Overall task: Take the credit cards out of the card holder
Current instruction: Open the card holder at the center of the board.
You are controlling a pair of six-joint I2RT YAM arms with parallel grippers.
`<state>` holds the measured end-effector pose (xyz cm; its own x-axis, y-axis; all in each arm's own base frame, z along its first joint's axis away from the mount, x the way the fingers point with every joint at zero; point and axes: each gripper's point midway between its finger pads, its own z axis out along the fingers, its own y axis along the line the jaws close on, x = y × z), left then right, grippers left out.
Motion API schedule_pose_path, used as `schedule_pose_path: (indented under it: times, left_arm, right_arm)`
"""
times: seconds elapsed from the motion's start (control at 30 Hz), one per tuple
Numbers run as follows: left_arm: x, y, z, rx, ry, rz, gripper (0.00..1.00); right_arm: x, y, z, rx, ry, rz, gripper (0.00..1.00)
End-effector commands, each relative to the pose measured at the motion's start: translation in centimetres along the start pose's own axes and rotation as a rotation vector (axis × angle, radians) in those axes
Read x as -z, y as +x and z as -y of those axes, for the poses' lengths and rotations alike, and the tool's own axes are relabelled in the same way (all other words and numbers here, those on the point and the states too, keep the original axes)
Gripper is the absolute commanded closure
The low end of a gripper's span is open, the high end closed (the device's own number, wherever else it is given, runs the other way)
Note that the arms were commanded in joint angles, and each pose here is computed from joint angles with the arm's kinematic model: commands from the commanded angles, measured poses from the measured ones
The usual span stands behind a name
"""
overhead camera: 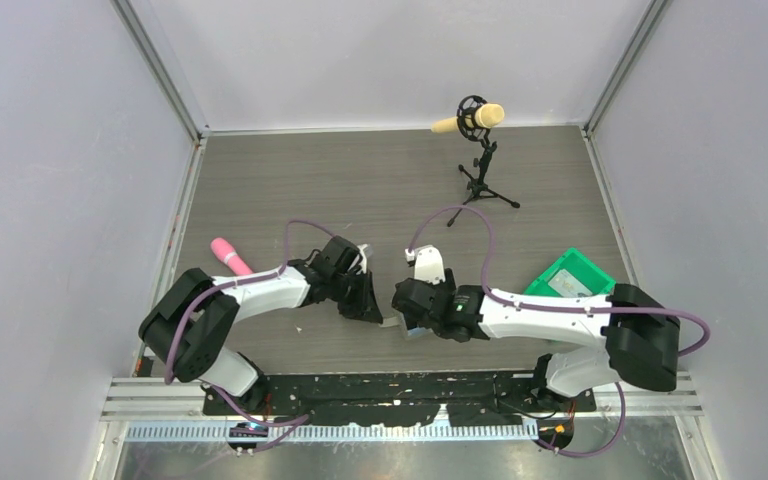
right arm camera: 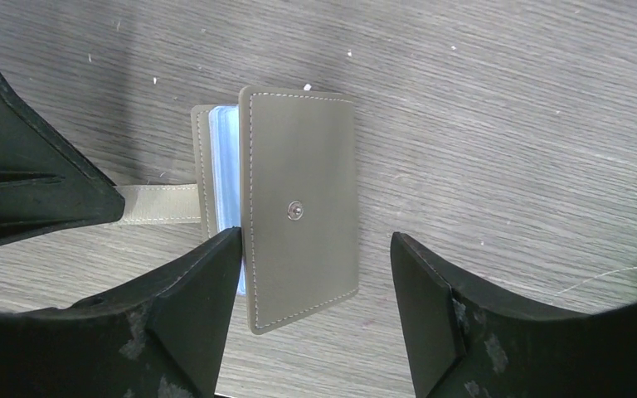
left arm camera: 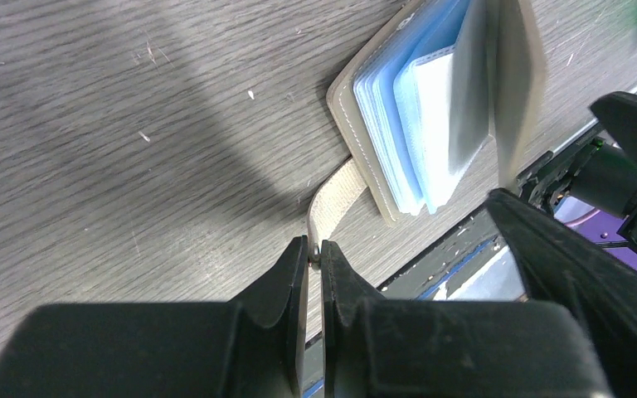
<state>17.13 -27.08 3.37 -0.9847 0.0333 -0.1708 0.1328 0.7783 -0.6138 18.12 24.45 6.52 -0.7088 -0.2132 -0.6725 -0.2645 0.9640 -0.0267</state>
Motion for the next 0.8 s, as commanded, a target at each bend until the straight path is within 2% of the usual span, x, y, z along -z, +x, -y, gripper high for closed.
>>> schedule_pose_path:
  times: [0.0,0.2,0.3,0.57,0.77]
  left_arm:
    - [0.6,-0.1,-0.1,-0.029,-0.005,0.018,1.0]
    - [1.4,-0.6,-0.8,-0.056,-0.068,0.035,1.0]
    - [1.7,-0.6,-1.3,-0.065,-0.094,0.043,1.0]
    - [1.8,-0.8,-1.7,-0.063,-0.114,0.044,1.0]
    - [2.1,-1.0,-1.5,-0.067,-0.109,0.053,1.0]
  right_arm:
    - [1.3,-2.1,1.6,-0.052,0.042,0.082,0.28]
    - [1.1,-1.5,4.0,-0.092,0.071,0.077,0.32]
    - [0.6,-0.7,5.1,-0.113,0.078,0.06,0.38]
    - [-1.8,1.6,4.9,-0.177,0.008,-0.012,0.46]
    - [-2.2,1.7,5.0,-0.198,-0.009,-0.026,0.51]
